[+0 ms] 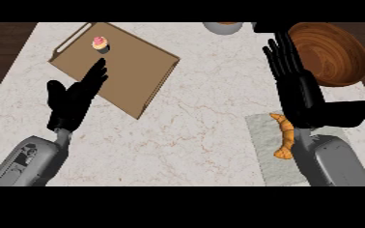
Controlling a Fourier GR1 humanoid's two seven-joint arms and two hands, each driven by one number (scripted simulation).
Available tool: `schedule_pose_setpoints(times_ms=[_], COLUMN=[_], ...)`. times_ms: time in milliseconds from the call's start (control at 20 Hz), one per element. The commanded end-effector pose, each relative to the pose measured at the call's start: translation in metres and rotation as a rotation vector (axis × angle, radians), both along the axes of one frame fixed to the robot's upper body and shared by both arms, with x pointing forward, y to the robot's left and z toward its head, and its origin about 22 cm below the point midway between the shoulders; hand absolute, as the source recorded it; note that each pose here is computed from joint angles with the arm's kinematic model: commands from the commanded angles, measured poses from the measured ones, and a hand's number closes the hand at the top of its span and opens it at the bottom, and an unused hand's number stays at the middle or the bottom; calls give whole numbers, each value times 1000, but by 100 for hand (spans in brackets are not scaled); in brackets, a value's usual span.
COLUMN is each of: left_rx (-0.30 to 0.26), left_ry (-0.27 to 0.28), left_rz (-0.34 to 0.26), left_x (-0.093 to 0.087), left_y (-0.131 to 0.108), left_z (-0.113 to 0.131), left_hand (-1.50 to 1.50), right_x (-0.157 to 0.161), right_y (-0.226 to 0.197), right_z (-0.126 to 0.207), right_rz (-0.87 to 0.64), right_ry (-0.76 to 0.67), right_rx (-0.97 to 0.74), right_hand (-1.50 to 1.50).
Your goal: Pick the lemon from the placemat and place it in the bowl
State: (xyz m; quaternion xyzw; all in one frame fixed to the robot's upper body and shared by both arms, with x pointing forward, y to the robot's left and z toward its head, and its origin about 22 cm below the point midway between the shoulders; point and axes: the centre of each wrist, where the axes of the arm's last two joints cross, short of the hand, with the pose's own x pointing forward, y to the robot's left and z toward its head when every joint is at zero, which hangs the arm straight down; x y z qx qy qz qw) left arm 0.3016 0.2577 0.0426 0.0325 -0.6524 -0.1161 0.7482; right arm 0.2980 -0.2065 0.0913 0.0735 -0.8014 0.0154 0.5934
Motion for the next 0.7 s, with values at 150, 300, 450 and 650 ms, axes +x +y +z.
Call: schedule_pose_setpoints(times_ms=[150,300,450,650], left_rx=[-20,-20,-68,-61], left_ry=[-275,-298,-346,-360], left_rz=[164,207,273,296], left_x=[8,13,2,-6], left_y=[55,51,60,82], left_z=[45,44,35,32], left_hand=[0,0,0,0], right_x=[-10,-4,-31,-95], right_y=[-6,-77,-65,-46], right_z=[-11,-2,-44,-63], right_rz=[127,-80,-387,-347], right_ry=[29,-9,-88,-145], right_rx=[-65,-675,-511,-619], right_hand=[-150,-150,-150,-150])
